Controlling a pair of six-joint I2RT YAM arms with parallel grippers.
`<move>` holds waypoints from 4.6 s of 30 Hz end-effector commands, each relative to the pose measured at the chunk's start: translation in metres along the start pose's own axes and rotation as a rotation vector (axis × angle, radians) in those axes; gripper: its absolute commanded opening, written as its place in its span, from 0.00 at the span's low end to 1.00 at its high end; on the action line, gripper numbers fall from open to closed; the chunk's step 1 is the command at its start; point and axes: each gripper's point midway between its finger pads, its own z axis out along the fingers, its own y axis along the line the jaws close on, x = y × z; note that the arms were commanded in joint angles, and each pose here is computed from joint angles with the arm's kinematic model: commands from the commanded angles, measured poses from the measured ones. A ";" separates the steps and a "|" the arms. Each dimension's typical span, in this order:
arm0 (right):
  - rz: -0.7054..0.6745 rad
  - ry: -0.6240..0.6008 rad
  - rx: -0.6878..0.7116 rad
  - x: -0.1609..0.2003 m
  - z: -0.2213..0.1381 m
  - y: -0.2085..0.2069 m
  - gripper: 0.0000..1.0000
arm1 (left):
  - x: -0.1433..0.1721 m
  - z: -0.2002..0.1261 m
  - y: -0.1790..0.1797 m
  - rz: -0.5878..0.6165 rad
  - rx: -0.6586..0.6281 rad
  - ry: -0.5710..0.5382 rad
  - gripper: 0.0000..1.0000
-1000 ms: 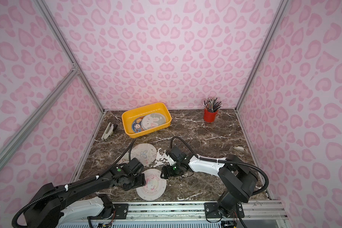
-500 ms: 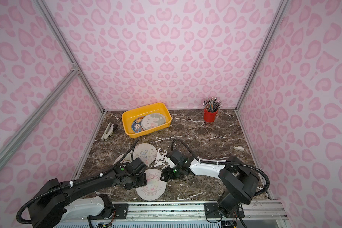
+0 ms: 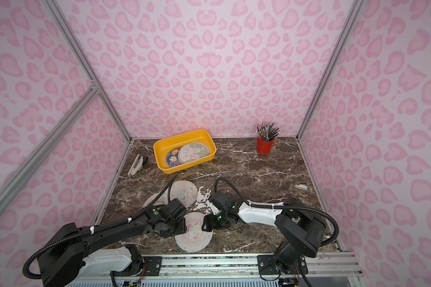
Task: Put the coasters into the storage box
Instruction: Pick up the coaster from the center of the board, then place the coaster in the storage box, then move the coaster to the center of the board.
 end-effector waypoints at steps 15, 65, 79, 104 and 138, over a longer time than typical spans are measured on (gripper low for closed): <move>0.059 0.059 0.090 0.011 0.011 -0.017 0.41 | 0.002 0.002 0.000 0.002 0.012 0.003 0.57; -0.189 -0.468 -0.205 -0.272 -0.153 0.081 0.00 | -0.058 -0.054 0.011 0.018 0.031 -0.203 0.91; -0.278 -0.495 -0.291 -0.366 -0.122 0.108 0.00 | -0.058 -0.047 0.020 -0.011 0.034 -0.193 0.92; -0.009 -0.524 -0.132 -0.432 -0.054 -0.043 0.20 | -0.063 -0.038 0.022 -0.029 0.030 -0.173 0.93; -0.085 -0.442 -0.045 -0.271 -0.103 -0.024 0.75 | -0.168 -0.034 0.043 -0.058 -0.018 -0.244 0.89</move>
